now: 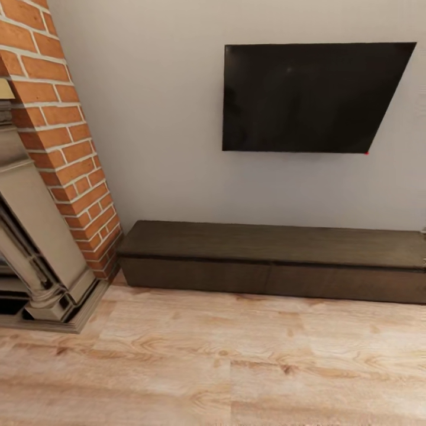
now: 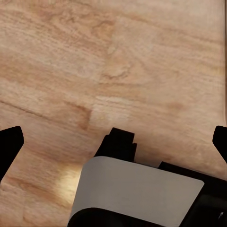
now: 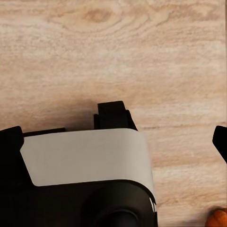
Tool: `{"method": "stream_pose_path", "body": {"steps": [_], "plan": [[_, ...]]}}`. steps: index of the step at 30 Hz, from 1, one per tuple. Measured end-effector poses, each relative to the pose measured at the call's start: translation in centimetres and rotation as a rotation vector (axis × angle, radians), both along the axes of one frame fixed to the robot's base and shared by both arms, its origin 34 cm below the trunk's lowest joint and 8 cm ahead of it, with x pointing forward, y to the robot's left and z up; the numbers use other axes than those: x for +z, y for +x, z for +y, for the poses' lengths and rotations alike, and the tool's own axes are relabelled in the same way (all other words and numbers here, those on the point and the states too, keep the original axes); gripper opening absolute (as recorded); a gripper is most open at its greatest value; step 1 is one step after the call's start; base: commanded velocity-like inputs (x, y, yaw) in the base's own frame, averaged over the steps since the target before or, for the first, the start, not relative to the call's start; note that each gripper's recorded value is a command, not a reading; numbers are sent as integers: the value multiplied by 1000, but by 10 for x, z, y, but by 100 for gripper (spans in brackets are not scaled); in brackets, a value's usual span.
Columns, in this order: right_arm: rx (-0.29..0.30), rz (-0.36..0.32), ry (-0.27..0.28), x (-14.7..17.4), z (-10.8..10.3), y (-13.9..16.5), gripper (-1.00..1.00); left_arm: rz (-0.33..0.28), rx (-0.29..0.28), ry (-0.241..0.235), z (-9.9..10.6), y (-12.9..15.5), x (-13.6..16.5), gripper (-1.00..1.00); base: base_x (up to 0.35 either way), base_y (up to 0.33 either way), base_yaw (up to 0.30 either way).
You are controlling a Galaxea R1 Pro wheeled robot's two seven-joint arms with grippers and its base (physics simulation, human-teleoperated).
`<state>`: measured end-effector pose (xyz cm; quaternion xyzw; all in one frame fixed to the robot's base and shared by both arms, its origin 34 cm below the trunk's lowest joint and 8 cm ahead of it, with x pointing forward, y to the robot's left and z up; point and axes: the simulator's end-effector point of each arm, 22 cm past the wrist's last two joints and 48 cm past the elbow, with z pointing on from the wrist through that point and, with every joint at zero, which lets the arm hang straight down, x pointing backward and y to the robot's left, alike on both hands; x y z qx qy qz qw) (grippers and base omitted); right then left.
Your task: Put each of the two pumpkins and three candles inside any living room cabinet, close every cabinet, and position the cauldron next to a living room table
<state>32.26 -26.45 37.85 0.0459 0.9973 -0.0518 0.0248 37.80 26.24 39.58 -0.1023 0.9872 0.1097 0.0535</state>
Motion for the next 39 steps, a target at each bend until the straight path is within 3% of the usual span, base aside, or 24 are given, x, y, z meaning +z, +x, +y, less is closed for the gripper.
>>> {"method": "stream_pose_path", "body": {"steps": [39], "plan": [[-2,35,2,-6,-3,-13,100,31,0,-2,-1,-12,-7,100,0,0,-233]]}}
